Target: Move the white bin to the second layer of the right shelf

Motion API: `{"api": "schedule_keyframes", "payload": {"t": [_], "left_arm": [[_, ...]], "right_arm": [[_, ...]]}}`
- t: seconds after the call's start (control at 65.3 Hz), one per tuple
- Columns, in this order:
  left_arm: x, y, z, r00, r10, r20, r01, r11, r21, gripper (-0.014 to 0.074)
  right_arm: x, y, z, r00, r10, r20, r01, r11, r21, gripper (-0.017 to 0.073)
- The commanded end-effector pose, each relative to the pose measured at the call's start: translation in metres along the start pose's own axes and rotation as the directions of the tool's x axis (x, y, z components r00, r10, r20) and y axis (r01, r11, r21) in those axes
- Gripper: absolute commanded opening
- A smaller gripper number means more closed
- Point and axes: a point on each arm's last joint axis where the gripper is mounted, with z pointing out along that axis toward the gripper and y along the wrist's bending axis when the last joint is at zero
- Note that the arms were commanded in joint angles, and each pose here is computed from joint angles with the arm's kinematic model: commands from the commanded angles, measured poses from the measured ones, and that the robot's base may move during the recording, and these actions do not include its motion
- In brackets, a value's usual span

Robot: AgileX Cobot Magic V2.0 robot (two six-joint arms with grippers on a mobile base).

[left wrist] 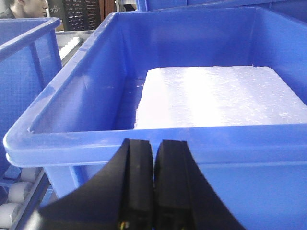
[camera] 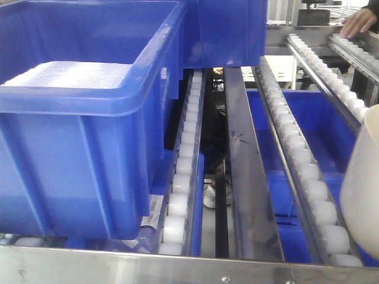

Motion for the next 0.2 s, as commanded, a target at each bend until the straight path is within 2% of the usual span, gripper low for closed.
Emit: {"api": "schedule_keyframes", "payload": {"t": [0.0,0.184], "left_arm": [[0.0040,0.0001,0.0003,0.998,-0.009,0.061,0.009,1.000,-0.003,0.0085],[0.0040,0.0001,0.0003,0.998,-0.009,0.061,0.009,1.000,-0.003,0.0085]], "right_arm": [[-0.0153,0.0007,-0.0031,0.991,-0.009,0.130,0.009,1.000,-0.005,0.0056],[-0.0153,0.0007,-0.0031,0.991,-0.009,0.130,0.009,1.000,-0.005,0.0056]]}}
